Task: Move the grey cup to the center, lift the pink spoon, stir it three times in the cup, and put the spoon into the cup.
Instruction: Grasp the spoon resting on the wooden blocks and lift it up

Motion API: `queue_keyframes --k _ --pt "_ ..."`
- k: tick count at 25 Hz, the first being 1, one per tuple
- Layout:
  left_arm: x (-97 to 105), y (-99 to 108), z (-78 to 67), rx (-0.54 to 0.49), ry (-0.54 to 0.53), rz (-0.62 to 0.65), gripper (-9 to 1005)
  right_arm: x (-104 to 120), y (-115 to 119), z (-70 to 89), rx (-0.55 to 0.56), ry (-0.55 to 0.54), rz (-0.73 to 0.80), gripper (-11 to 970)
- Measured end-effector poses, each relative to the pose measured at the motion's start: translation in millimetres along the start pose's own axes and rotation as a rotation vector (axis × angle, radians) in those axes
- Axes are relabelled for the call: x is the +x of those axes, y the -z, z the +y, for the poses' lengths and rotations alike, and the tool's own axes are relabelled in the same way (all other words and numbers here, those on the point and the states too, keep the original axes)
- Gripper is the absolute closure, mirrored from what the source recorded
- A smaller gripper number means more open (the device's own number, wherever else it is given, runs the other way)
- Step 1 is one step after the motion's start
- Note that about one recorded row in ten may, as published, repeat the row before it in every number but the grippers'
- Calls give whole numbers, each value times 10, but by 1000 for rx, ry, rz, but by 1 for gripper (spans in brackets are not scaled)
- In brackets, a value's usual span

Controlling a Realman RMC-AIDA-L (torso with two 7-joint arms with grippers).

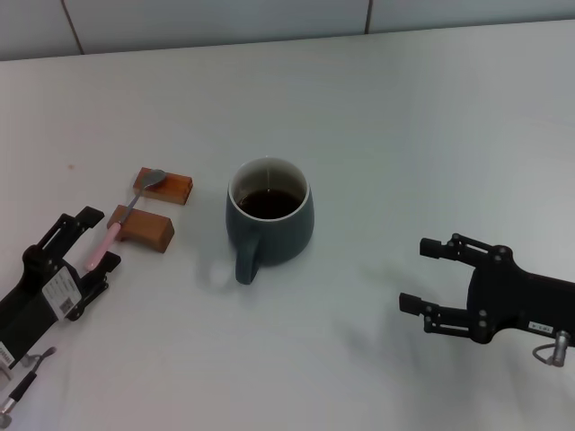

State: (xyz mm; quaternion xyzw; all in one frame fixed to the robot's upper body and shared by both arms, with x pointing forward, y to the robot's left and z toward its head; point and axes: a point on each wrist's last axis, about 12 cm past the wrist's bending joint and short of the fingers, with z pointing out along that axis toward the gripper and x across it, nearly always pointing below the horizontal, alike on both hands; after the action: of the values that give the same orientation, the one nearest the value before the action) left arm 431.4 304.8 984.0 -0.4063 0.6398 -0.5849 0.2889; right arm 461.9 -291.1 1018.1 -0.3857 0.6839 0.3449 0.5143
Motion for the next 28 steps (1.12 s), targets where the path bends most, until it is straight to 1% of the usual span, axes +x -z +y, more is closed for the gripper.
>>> queue_keyframes --k 7,18,21,28 --pt "-5 -70 -18 -1 -9 3 201 -26 -14 -30 -2 -4 1 134" --pt "-25 -80 2 -19 -1 -19 203 -61 -45 -82 2 9 5 133" --pt "-28 -80 5 -22 -1 -21 368 -66 -51 -89 2 9 5 133" --pt "-20 -81 12 -26 2 -17 364 -65 -62 -102 5 11 13 133"
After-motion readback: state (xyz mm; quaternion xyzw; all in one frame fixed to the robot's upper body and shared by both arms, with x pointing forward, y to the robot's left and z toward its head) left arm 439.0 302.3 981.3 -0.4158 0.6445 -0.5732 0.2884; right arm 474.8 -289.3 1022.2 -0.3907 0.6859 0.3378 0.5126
